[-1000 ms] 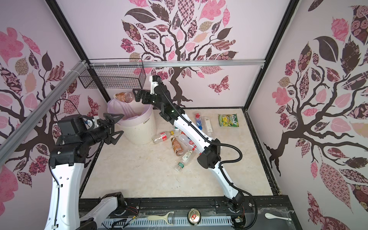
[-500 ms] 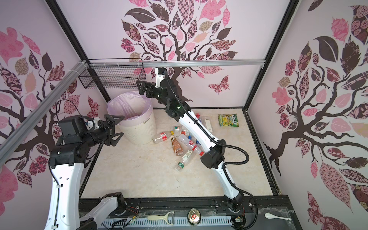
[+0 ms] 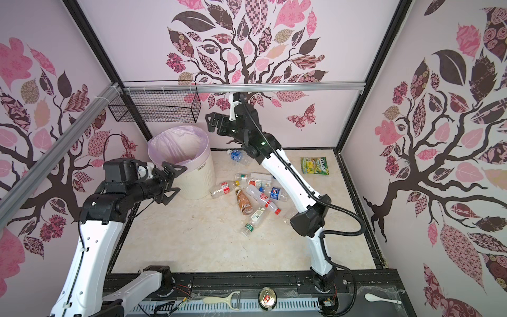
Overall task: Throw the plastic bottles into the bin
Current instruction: 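Lower both grippers toward the remaining bottles near the clear water bottle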
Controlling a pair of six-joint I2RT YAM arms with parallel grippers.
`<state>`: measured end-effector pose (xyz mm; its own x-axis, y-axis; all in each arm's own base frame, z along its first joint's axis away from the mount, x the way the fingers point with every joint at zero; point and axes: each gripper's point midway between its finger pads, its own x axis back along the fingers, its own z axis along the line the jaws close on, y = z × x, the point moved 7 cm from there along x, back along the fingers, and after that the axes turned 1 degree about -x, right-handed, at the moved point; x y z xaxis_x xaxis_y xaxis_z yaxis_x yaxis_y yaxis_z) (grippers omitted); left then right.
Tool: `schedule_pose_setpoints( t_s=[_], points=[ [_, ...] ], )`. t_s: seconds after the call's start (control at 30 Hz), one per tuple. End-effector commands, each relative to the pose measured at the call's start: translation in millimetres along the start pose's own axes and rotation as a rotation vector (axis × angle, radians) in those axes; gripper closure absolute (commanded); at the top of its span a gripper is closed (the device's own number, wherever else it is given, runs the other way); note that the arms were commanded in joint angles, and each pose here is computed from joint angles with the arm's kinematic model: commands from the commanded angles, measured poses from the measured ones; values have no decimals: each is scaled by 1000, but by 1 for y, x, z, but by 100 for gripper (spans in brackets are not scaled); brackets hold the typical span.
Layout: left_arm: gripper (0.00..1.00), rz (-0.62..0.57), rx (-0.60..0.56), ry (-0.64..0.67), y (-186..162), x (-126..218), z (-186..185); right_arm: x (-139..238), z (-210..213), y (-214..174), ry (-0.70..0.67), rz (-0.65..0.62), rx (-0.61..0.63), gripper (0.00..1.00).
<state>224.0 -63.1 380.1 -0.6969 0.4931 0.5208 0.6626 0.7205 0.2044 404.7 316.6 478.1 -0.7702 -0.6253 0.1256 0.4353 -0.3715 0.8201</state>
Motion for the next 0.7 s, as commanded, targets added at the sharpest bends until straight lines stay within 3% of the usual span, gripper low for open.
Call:
schedule_pose_setpoints(
  t_s=[0.0,0.27,0.53,0.6,0.67],
  points=[
    [2,-38,-48,53,-9,-15,9,53,-22,15,-131,45,-28,0],
    [2,188,-254,182,-84,-98,32,126,-104,-50,-419,180,-93,0],
    [2,360,-525,267,-147,-168,32,188,-155,-131,-529,379,-126,0],
    [2,391,-581,290,-155,-183,32,199,-166,-140,-537,407,-186,0],
    [2,421,-630,306,-163,-197,34,210,-183,-150,-513,441,-329,0]
  ],
)
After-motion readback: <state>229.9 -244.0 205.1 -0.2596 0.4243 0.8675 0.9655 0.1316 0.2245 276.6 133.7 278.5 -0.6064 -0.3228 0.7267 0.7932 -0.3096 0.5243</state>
